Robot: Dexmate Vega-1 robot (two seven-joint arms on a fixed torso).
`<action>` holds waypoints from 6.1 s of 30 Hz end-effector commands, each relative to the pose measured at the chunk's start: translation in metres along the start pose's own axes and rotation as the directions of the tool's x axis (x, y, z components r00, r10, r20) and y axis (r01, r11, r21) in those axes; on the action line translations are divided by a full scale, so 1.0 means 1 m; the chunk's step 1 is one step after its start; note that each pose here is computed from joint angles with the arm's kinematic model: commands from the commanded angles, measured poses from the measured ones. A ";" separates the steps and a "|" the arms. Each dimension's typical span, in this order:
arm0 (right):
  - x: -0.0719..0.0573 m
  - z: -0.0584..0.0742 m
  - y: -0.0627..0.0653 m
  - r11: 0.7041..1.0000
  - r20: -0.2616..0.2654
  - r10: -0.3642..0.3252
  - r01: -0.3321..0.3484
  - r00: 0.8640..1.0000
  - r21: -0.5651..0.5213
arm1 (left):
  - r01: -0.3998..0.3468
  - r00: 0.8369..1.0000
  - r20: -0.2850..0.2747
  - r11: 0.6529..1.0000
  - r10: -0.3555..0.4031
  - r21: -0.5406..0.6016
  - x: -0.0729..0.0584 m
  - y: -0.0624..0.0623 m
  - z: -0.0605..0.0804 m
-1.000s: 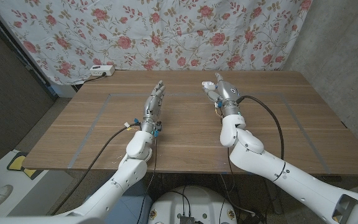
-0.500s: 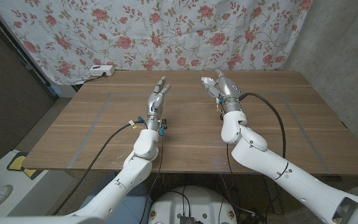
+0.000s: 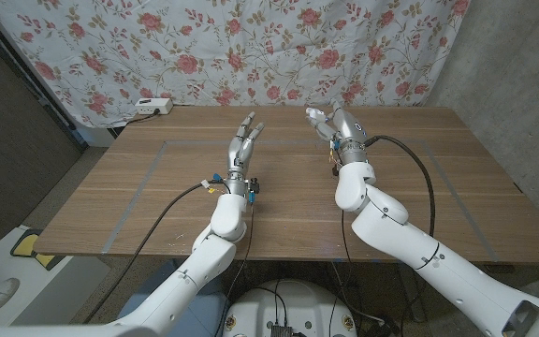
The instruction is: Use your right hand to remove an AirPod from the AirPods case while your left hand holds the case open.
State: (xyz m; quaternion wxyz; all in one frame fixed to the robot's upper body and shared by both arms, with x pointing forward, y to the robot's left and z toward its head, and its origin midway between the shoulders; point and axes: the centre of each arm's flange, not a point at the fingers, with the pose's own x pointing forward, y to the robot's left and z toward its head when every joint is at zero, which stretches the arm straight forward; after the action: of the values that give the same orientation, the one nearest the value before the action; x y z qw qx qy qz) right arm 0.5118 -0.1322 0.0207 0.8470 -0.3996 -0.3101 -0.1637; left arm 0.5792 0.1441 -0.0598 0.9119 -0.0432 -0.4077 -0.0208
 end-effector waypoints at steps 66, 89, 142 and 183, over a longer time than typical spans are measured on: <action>-0.009 0.032 0.028 0.995 0.011 -0.010 0.009 1.000 0.098 | -0.212 0.977 -0.026 0.976 0.213 0.054 -0.031 -0.091 -0.005; -0.019 0.026 0.027 0.981 -0.004 0.044 -0.042 0.999 0.191 | -0.196 0.980 -0.024 0.980 0.197 0.034 -0.035 -0.106 -0.005; -0.029 0.026 0.036 0.976 0.009 0.083 -0.083 0.997 0.201 | -0.189 0.982 -0.028 0.982 0.189 0.000 -0.033 -0.119 -0.008; -0.028 0.015 0.041 0.977 -0.018 0.098 -0.093 0.995 0.191 | -0.195 0.980 -0.042 0.980 0.193 -0.039 -0.032 -0.121 -0.014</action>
State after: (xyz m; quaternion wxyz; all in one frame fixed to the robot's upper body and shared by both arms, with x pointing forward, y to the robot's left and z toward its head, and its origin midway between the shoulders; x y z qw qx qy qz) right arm 0.5037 -0.0943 -0.0124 0.8911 -0.3278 -0.2983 -0.0979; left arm 0.5587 0.0207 -0.0847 0.9162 -0.0995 -0.3836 0.0596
